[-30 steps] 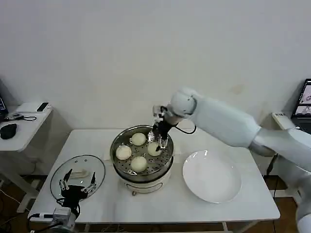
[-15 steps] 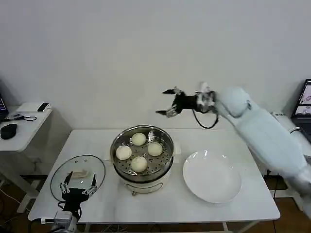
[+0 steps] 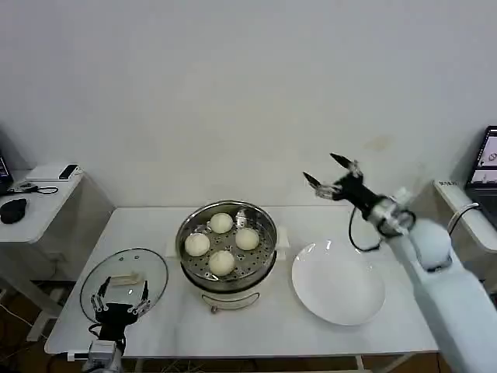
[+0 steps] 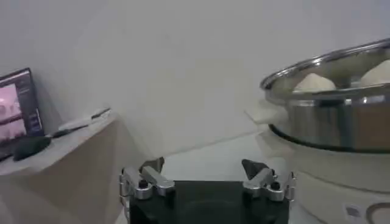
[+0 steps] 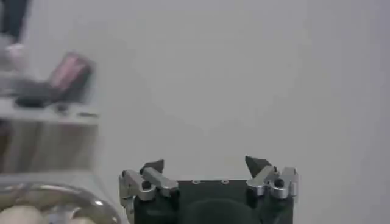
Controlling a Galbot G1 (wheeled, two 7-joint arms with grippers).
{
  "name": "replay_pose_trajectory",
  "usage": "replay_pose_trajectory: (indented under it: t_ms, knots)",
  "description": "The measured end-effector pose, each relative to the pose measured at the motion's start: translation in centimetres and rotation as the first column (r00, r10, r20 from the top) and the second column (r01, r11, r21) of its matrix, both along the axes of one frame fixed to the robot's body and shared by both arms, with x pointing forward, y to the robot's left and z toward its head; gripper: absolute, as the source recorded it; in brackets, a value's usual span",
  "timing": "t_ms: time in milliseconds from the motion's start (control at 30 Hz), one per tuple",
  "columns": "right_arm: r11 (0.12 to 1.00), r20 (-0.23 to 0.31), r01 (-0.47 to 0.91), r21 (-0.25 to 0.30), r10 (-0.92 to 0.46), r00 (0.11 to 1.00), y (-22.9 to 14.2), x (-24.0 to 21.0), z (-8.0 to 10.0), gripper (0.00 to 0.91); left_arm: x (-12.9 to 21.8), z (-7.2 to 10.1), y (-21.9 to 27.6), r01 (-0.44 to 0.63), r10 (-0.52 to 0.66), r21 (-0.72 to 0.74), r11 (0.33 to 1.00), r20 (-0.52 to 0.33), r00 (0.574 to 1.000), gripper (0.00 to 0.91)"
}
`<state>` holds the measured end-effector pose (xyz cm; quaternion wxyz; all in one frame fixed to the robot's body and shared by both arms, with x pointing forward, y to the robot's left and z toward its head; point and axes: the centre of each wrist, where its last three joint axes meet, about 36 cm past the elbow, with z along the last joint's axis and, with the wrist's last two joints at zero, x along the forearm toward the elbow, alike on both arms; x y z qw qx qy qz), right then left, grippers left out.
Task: Take steamed baozi put them in steamer then cover it.
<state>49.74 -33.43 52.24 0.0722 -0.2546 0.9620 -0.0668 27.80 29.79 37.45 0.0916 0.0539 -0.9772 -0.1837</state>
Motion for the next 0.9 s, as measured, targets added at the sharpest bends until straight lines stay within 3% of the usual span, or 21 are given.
replay_pose_trajectory:
  t_ms: [233, 500, 733, 900]
  knots:
    - [0.975, -0.065, 0.16, 0.152, -0.152, 0.986, -0.4, -5.1, -6.5, 0.907, 0.1, -0.7, 0.1, -0.011, 0.01, 0.099, 0.995, 0.01, 1.0, 0.907]
    - [0.931, -0.11, 0.286, 0.229, -0.267, 0.957, 0.4, -9.2, -10.7, 0.907, 0.0, -2.0, 1.0, -0.058, 0.05, 0.346, 0.936, 0.031, 0.998, 0.907]
    - [0.907, -0.127, 0.338, 0.251, -0.315, 0.941, 1.2, -11.0, -12.0, 0.907, 0.0, -4.4, 2.7, -0.041, 0.047, 0.694, 0.719, 0.01, 0.999, 0.907]
    - [0.897, -0.133, 0.358, 0.259, -0.334, 0.933, 1.9, -11.9, -12.2, 0.907, 0.6, -5.5, 3.8, 0.024, 0.001, 0.835, 0.549, -0.029, 1.0, 0.907]
